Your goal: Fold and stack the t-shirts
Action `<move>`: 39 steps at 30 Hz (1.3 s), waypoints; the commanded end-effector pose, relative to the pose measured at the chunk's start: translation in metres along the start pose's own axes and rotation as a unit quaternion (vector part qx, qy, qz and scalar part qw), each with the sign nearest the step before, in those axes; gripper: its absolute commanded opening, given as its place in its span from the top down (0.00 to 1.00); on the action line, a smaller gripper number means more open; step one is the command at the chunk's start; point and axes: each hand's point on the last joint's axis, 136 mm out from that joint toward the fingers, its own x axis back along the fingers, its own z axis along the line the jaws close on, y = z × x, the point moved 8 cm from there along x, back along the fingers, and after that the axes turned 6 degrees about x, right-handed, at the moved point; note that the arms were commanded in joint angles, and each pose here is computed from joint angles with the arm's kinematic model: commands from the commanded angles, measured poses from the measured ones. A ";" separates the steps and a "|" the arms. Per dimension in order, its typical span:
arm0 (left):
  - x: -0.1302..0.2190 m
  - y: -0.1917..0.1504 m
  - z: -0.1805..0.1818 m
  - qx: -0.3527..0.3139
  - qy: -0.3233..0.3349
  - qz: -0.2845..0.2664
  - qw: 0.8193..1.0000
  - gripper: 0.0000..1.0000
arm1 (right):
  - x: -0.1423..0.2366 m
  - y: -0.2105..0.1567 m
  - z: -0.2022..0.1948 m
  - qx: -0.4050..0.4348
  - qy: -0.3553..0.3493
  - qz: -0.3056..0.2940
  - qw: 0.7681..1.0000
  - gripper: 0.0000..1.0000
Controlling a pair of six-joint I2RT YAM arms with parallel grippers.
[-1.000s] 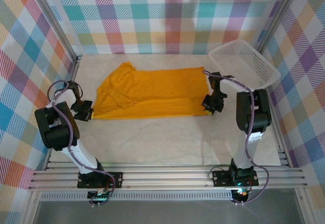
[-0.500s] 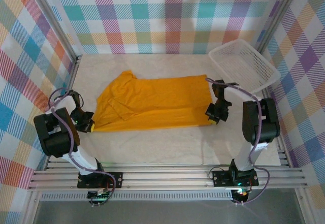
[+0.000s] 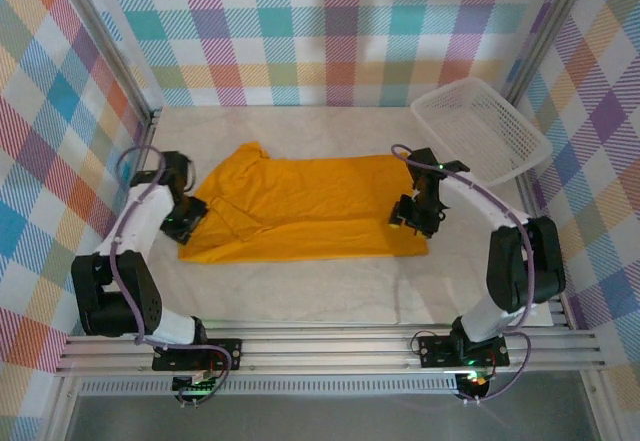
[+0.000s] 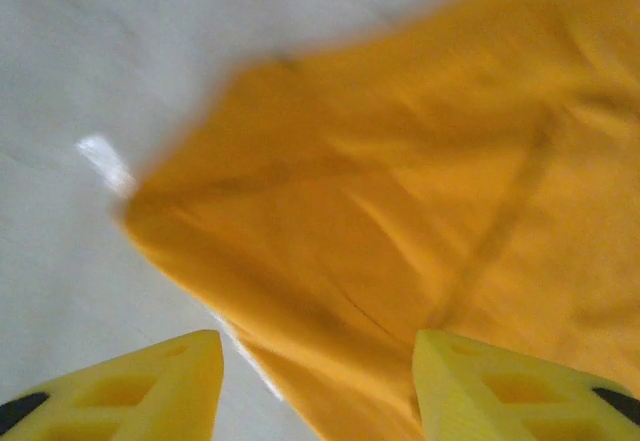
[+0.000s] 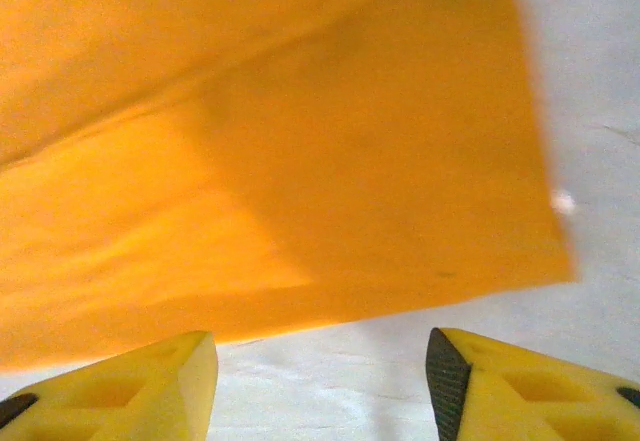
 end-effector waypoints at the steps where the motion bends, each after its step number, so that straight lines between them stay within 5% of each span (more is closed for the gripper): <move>1: -0.022 -0.040 -0.019 0.036 -0.027 0.081 0.996 0.45 | 0.011 0.011 0.039 0.052 0.146 -0.022 0.988 0.40; 4: -0.045 -0.061 -0.029 0.041 -0.031 0.114 0.992 0.44 | 0.010 0.020 0.057 0.054 0.217 -0.012 0.975 0.42; 11: -0.073 -0.074 -0.042 0.044 -0.017 0.125 0.991 0.47 | 0.011 0.027 0.064 0.050 0.232 -0.010 0.971 0.43; 16: -0.077 -0.072 -0.046 0.039 -0.004 0.112 0.993 0.67 | 0.013 0.024 0.062 0.048 0.232 -0.008 0.971 0.44; 23: -0.068 -0.072 -0.061 0.015 0.002 0.100 0.995 0.78 | 0.013 0.022 0.061 0.042 0.230 -0.007 0.972 0.46; 27: -0.074 -0.074 -0.068 0.005 0.004 0.105 0.994 1.00 | 0.013 0.025 0.061 0.041 0.224 -0.008 0.974 0.47; 39: -0.066 -0.087 -0.130 -0.148 0.034 0.084 0.985 1.00 | 0.010 0.031 0.061 0.030 0.214 -0.004 0.976 0.49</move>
